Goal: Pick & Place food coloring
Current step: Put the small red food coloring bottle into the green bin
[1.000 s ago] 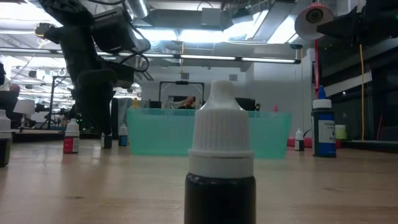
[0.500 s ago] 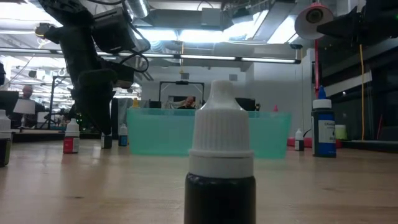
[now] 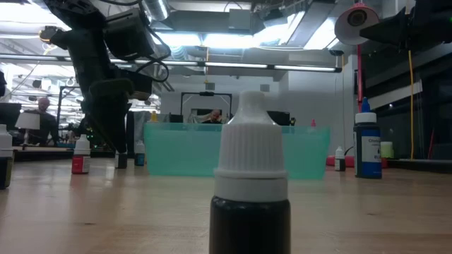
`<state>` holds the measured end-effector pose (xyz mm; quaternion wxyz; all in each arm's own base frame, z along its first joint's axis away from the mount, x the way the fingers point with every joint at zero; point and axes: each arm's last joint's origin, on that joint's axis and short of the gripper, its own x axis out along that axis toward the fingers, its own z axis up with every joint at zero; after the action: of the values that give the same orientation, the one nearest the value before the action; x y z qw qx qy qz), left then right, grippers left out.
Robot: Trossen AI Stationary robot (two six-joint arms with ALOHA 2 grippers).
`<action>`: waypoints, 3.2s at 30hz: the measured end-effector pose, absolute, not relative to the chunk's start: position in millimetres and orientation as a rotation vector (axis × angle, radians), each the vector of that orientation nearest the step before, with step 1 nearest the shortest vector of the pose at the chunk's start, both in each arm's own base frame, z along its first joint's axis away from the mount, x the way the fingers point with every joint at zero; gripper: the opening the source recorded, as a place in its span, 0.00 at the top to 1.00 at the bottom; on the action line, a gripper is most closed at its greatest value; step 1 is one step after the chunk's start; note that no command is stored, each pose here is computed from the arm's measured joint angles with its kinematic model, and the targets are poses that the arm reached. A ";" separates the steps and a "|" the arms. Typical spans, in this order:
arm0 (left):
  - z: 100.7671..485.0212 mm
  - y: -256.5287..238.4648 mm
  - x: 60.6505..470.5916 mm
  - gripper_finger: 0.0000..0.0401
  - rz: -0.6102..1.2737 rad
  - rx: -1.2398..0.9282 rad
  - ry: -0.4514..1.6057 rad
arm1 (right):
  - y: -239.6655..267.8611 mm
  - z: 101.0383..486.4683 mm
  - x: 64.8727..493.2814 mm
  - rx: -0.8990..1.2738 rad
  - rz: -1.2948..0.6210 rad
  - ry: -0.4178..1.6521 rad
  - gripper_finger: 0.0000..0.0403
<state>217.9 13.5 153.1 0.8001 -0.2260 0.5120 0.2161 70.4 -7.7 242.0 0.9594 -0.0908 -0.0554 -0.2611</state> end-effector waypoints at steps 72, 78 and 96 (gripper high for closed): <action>276.1 54.7 343.5 0.86 0.223 -0.184 1.080 | -7.5 238.7 71.0 -0.195 -0.523 -0.080 0.97; 236.8 53.7 335.8 0.86 0.249 -0.198 1.130 | -6.9 238.8 71.3 -0.197 -0.498 -0.085 0.97; 177.7 66.0 316.3 0.84 0.343 -0.253 1.115 | -6.9 238.8 71.3 -0.197 -0.498 -0.086 0.97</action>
<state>316.3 66.0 177.7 0.8271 -0.1191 0.5249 0.1615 71.3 -6.9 238.8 0.9635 -0.0971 -0.0423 -0.2458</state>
